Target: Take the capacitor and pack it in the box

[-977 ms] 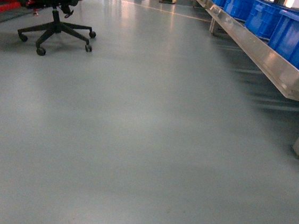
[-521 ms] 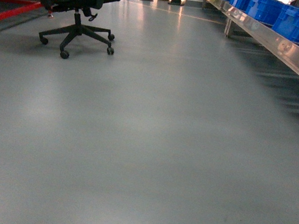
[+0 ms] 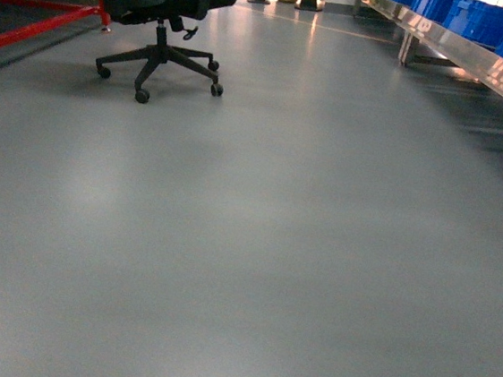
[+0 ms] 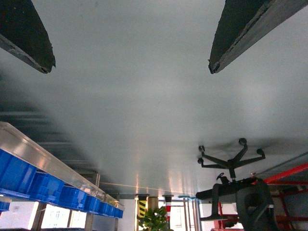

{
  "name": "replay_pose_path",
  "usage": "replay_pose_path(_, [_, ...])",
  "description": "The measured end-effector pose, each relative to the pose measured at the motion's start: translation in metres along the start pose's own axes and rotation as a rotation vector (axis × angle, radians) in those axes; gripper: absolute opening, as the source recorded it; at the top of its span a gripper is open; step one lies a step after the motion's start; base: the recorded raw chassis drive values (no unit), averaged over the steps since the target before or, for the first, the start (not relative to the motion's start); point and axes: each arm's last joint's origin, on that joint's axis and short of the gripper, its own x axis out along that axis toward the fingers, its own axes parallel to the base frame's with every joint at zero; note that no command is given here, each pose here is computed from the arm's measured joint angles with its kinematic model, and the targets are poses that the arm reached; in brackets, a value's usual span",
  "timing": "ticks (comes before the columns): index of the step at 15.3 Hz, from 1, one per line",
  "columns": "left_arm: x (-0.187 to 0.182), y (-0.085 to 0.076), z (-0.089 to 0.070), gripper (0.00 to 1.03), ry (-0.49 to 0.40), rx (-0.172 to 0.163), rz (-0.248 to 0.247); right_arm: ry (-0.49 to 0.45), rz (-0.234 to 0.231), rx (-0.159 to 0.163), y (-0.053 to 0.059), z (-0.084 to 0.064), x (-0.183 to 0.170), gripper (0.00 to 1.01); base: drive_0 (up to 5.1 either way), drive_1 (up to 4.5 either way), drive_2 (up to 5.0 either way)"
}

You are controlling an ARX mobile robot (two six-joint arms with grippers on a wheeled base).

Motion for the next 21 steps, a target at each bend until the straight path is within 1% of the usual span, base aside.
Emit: replay_pose_path(21, [0.0,0.0,0.0,0.44,0.0,0.0,-0.001,0.002,0.0,0.0,0.0,-0.0001,0.0,0.98,-4.9,2.48,2.5])
